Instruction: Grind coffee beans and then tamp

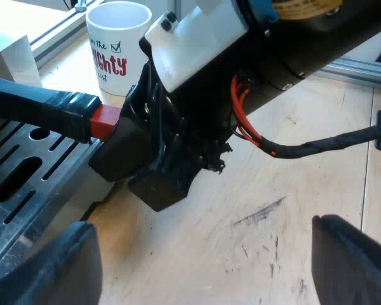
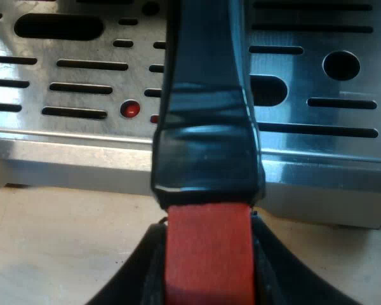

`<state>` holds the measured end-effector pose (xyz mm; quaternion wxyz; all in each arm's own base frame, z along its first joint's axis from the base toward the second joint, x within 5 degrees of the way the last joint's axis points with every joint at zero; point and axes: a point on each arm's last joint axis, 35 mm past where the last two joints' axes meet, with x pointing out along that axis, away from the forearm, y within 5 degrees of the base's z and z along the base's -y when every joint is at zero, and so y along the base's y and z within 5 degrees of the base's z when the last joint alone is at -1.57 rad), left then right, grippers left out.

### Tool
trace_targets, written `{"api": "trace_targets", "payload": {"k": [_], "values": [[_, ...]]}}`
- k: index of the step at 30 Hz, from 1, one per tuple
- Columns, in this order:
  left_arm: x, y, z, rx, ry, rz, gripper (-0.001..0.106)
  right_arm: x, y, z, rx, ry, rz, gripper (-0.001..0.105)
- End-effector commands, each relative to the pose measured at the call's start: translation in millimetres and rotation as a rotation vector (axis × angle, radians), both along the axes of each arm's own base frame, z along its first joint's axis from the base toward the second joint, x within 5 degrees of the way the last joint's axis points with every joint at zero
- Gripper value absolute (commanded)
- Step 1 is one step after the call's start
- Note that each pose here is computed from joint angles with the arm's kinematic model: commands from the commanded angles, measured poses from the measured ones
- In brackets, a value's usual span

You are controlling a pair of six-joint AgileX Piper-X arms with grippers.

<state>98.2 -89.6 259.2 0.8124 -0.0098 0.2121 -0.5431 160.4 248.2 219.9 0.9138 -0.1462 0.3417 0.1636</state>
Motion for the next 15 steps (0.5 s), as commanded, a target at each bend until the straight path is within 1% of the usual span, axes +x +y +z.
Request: {"api": "trace_targets", "payload": {"k": [1, 4, 9, 12, 15], "values": [[-0.4, 0.4, 3.1, -0.005, -0.017, 0.010, 0.069, 2.1, 6.4, 6.5, 0.045, -0.015, 0.041, 0.000], [-0.4, 0.4, 3.1, -0.005, -0.017, 0.010, 0.069, 3.4, 7.6, 8.4, 0.059, -0.040, 0.029, 0.000], [-0.4, 0.4, 3.1, -0.005, -0.017, 0.010, 0.069, 5.5, 10.6, 12.3, 0.099, -0.072, 0.022, 0.000], [-0.4, 0.4, 3.1, -0.005, -0.017, 0.010, 0.069, 5.2, 10.7, 12.9, 0.093, -0.090, 0.006, 0.000], [-0.4, 0.4, 3.1, -0.005, -0.017, 0.010, 0.069, 3.7, 11.4, 12.8, 0.091, -0.090, 0.010, 0.000]]}}
